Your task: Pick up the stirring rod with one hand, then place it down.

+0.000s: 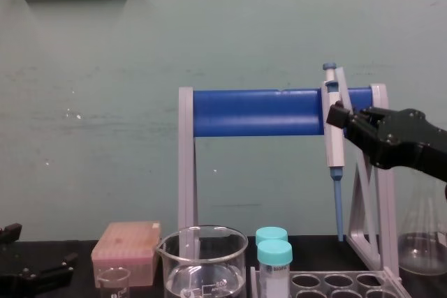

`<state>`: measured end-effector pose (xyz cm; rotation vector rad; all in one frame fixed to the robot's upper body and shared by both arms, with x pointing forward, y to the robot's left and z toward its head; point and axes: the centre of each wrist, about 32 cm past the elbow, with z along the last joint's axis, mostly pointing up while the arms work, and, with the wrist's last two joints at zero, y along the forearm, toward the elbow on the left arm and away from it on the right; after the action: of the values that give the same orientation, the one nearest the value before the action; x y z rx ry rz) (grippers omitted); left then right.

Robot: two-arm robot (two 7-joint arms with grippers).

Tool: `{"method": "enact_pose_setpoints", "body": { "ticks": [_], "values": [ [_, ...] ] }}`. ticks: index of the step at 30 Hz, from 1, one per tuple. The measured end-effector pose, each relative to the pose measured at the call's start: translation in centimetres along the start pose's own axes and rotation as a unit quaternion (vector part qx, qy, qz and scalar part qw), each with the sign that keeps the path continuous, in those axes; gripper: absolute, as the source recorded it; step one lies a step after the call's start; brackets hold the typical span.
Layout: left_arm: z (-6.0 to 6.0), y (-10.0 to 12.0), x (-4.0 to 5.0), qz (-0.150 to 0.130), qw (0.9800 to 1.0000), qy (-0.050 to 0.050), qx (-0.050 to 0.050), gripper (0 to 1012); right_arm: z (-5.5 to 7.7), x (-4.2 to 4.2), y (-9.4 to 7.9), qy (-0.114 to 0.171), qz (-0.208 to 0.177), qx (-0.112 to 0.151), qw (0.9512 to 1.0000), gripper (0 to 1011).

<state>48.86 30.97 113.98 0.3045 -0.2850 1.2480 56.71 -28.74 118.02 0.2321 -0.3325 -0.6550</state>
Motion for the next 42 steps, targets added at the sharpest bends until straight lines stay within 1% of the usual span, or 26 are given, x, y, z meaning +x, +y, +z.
{"method": "enact_pose_setpoints", "body": {
  "ticks": [6, 14, 33, 42],
  "values": [
    [0.0, 0.0, 0.0, 0.0, 1.0, 0.0, 0.0, 1000, -0.1, -0.38, -0.1, 0.012, 0.01, -0.006, 0.9999, 72],
    [0.0, 0.0, 0.0, 0.0, 1.0, 0.0, 0.0, 1000, -0.2, -0.63, -0.3, 0.017, 0.015, -0.016, 0.9996, 72],
    [0.0, 0.0, 0.0, 0.0, 1.0, 0.0, 0.0, 1000, -0.8, -0.71, -0.7, 0.027, 0.016, -0.036, 0.9989, 72],
    [0.0, 0.0, 0.0, 0.0, 1.0, 0.0, 0.0, 1000, -1.5, -0.54, -0.6, 0.044, 0.012, -0.046, 0.9979, 72]
  ]
}}
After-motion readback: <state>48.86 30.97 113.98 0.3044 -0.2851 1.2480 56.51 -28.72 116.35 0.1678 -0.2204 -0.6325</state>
